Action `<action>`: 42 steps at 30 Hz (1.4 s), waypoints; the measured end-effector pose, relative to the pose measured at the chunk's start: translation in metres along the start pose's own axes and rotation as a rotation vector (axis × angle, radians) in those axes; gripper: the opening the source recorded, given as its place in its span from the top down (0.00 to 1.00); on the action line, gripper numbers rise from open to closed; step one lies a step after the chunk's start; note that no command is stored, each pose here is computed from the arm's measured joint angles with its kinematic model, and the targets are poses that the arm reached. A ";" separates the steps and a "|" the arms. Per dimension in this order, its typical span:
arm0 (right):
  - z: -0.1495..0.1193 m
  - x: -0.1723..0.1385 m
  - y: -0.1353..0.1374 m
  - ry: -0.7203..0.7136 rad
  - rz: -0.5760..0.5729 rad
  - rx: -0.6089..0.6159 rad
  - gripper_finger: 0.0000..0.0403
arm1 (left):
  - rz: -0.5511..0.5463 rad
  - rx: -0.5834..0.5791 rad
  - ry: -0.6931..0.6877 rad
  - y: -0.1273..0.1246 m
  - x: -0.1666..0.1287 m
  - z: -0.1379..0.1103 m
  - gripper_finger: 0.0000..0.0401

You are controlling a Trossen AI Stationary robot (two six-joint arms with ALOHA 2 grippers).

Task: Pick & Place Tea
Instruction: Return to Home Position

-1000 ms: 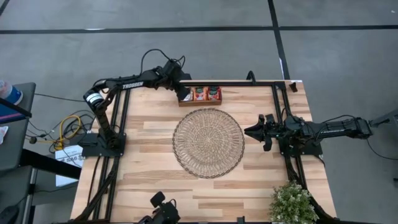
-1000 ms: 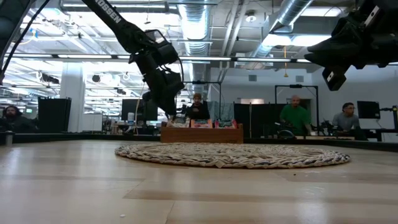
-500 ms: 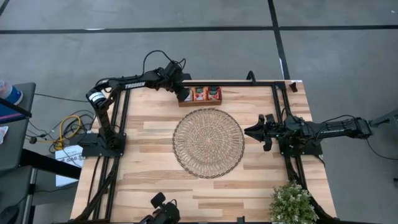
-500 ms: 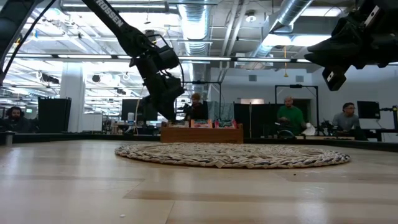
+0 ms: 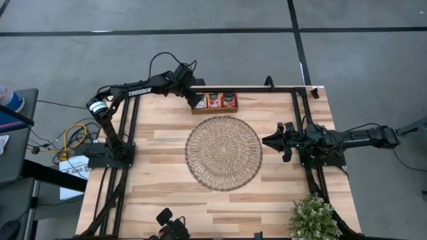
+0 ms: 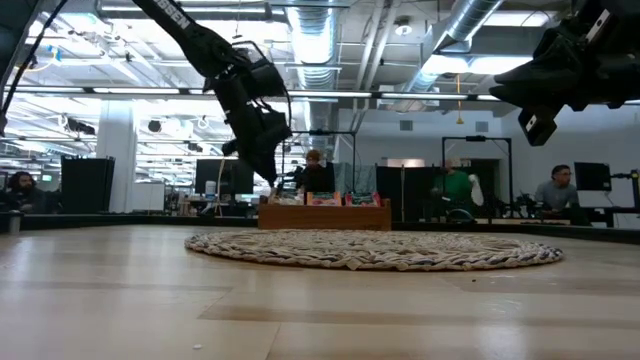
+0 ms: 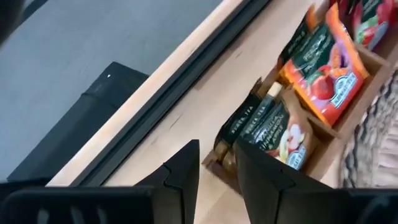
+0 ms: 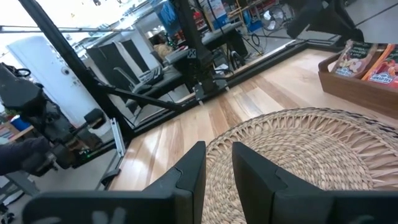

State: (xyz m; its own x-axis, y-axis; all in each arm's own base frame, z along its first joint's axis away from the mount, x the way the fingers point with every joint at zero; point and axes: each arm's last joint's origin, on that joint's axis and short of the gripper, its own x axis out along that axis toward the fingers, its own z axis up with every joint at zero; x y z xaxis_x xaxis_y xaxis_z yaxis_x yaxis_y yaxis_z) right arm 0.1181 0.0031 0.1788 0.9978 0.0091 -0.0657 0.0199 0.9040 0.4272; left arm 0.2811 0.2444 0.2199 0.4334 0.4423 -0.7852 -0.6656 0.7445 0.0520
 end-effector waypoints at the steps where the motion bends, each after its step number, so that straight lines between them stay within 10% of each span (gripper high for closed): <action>1: 0.000 0.000 0.000 0.000 0.000 0.000 0.83 | 0.001 -0.008 -0.003 0.000 -0.005 0.001 0.76; 11: 0.006 -0.004 0.007 -0.027 0.153 -0.038 0.83 | -0.562 -0.017 -0.185 -0.025 -0.108 -0.026 0.76; 23: 0.015 -0.017 0.012 -0.135 0.222 -0.115 0.83 | -0.816 -0.008 -0.627 -0.050 -0.179 -0.136 0.76; 42: 0.015 -0.018 0.014 -0.124 0.285 -0.094 0.83 | -0.957 -0.066 -0.834 -0.049 -0.156 -0.227 0.76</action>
State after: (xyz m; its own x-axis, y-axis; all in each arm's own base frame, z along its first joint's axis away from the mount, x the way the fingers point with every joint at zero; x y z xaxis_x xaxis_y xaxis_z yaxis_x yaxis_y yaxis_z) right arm 0.1019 0.0087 0.1997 0.9625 0.2205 0.1578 -0.2616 0.9083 0.3265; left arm 0.1080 0.0257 0.2000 0.9891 -0.0589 0.1346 0.1051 0.9239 -0.3679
